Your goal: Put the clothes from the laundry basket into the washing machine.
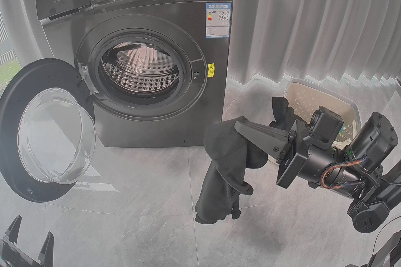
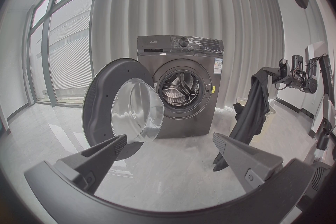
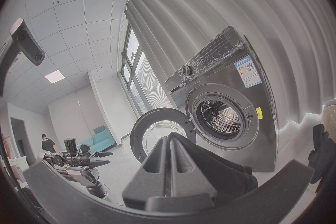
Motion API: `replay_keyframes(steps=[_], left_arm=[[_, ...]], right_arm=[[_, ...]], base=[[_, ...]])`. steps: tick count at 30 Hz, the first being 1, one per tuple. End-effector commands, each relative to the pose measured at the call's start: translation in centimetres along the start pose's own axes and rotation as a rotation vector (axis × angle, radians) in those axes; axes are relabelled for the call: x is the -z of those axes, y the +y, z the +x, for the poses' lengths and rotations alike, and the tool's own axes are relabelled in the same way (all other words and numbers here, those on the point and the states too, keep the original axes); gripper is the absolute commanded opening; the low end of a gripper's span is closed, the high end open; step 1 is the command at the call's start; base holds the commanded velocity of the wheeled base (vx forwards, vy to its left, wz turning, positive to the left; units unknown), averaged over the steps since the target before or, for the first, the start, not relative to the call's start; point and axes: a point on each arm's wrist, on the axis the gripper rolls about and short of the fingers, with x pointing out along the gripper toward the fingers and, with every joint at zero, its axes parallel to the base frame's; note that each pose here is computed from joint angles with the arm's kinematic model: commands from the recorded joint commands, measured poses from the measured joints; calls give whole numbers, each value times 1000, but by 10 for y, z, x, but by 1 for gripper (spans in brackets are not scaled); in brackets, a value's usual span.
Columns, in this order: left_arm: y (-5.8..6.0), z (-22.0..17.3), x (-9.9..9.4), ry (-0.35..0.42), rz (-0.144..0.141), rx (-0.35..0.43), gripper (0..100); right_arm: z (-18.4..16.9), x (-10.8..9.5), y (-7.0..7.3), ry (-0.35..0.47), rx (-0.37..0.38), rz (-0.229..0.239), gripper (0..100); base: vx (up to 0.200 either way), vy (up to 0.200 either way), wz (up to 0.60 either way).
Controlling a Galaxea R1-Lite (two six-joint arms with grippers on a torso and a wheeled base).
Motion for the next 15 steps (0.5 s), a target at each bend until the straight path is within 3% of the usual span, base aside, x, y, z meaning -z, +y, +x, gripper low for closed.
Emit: replay_keyframes(steps=[1, 6, 8, 15], left_arm=[[0, 0, 5, 2, -1, 0, 100], [0, 0, 5, 3, -1, 0, 100], [0, 0, 5, 3, -1, 0, 100], [0, 0, 5, 2, -1, 0, 100]], right_arm=[[0, 0, 0, -1, 0, 0, 0], [0, 0, -1, -3, 7, 0, 0], [0, -1, -3, -4, 10, -2, 0], [0, 0, -2, -1, 6, 0, 0]], base=[[0, 0, 0], [0, 0, 0], [0, 0, 600], [0, 0, 0]])
